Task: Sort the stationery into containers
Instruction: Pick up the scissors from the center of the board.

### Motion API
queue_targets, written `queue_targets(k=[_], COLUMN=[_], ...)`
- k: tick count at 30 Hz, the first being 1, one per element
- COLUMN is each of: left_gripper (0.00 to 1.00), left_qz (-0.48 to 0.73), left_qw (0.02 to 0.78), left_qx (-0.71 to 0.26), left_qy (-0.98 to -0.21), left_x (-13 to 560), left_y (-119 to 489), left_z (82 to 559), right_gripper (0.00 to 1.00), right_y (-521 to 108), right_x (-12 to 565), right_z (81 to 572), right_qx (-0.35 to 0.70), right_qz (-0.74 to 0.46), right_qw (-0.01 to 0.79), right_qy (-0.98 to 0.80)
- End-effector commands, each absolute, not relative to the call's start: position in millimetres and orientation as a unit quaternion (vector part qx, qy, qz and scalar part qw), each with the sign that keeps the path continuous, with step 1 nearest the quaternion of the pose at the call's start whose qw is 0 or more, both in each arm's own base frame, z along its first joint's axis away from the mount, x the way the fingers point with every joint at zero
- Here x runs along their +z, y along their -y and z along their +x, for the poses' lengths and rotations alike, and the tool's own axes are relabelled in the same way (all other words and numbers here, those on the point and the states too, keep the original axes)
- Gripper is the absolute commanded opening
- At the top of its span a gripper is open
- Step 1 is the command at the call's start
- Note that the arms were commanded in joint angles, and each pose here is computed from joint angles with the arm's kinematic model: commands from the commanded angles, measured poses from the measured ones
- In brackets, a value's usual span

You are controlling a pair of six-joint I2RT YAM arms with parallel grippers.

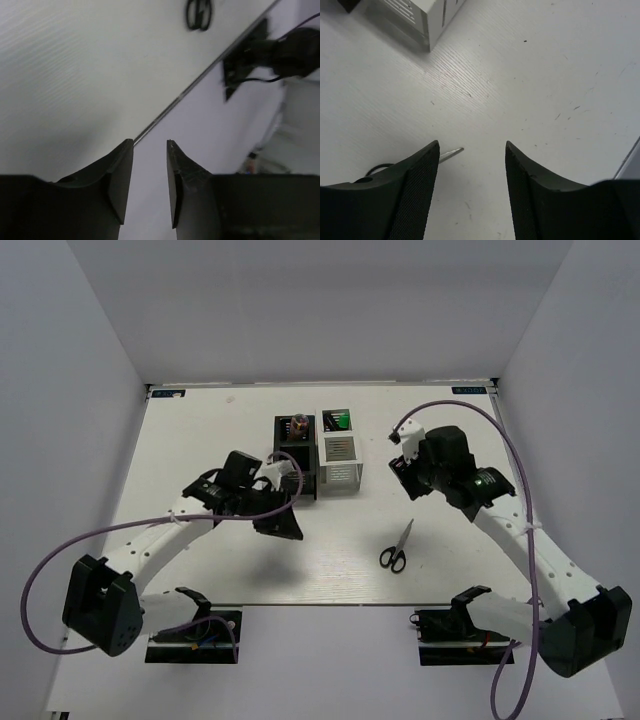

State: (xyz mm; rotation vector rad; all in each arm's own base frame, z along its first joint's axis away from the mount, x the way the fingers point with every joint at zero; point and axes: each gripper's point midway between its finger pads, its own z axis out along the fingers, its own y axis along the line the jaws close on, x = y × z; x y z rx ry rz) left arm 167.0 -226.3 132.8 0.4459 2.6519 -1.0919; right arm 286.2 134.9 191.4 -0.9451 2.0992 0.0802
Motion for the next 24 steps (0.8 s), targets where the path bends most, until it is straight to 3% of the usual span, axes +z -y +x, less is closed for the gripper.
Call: queue_targets(k=[1,3,4,5,7,8,10,11,13,14,15,16,17,18,19,20,22,23,24], left_gripper=[0.44,0.52,0.56,0.56,0.69,0.71,0.71,0.72,0.74,0.72,0.45,0.27,0.16,0.10,0.05,0.05,0.10,0.13,0.16], left_qz=[0.121,0.096,0.090,0.020,-0.008,-0.063,-0.051,-0.036,0.013,0.001,-0.012,0.020,0.014,0.059,0.081,0.100,0.200,0.220,0.265], left_qw=[0.109,0.138,0.193,0.170,0.220,0.202,0.240,0.208,0.330,0.306,0.321,0.316,0.285,0.259,0.280,0.243,0.240,0.232,0.205], left_qx=[-0.491,-0.599,-0.668,-0.671,-0.703,-0.693,-0.679,-0.629,-0.547,-0.519,-0.476,-0.462,-0.428,-0.425,-0.384,-0.342,-0.256,-0.235,-0.201], left_qy=[-0.856,-0.783,-0.713,-0.722,-0.676,-0.689,-0.692,-0.748,-0.769,-0.798,-0.819,-0.828,-0.858,-0.865,-0.876,-0.902,-0.915,-0.918,-0.921], left_x=[183.4,226.0,276.3,267.7,287.7,283.0,319.6,284.8,303.5,288.1,271.9,264.1,235.4,226.3,225.7,193.2,188.6,185.4,163.5], left_y=[243.9,244.0,237.1,223.0,208.3,198.5,198.2,208.2,209.5,210.0,211.8,220.8,227.2,248.3,249.2,262.6,289.4,297.6,313.6], left_z=[172.6,187.1,190.5,195.6,198.8,206.5,207.3,185.5,198.1,192.1,204.2,198.8,208.3,189.9,196.7,201.8,192.0,190.5,179.2], right_gripper=[0.58,0.61,0.63,0.64,0.66,0.67,0.67,0.69,0.69,0.69,0.59,0.40,0.20,0.04,0.03,0.03,0.58,0.74,0.79], right_y=[-131.0,-129.8,-130.3,-128.8,-129.8,-131.3,-131.0,-130.8,-128.2,-124.8,-115.8,-112.7,-107.0,-98.0,-91.1,-81.6,-65.8,-60.0,-56.0], right_x=[183.3,181.4,174.9,172.5,170.5,171.0,170.8,173.1,176.7,178.1,180.3,187.4,190.4,193.5,202.1,208.6,219.6,225.6,231.0], right_z=[287.3,287.3,282.6,281.6,278.4,277.2,277.5,278.4,281.0,283.0,288.1,291.5,294.7,297.6,301.8,306.9,314.0,317.6,319.6], right_qx=[0.041,0.045,0.054,0.053,0.064,0.068,0.071,0.070,0.061,0.054,0.027,0.016,0.002,-0.021,-0.042,-0.062,-0.101,-0.110,-0.117], right_qz=[-0.296,-0.289,-0.290,-0.289,-0.287,-0.288,-0.283,-0.282,-0.278,-0.274,-0.270,-0.267,-0.265,-0.257,-0.257,-0.252,-0.241,-0.231,-0.227], right_qw=[0.407,0.410,0.406,0.403,0.397,0.396,0.393,0.397,0.401,0.404,0.410,0.418,0.421,0.423,0.431,0.436,0.442,0.446,0.448], right_qy=[-0.863,-0.864,-0.865,-0.867,-0.869,-0.869,-0.872,-0.871,-0.871,-0.871,-0.871,-0.868,-0.867,-0.868,-0.864,-0.862,-0.858,-0.858,-0.857])
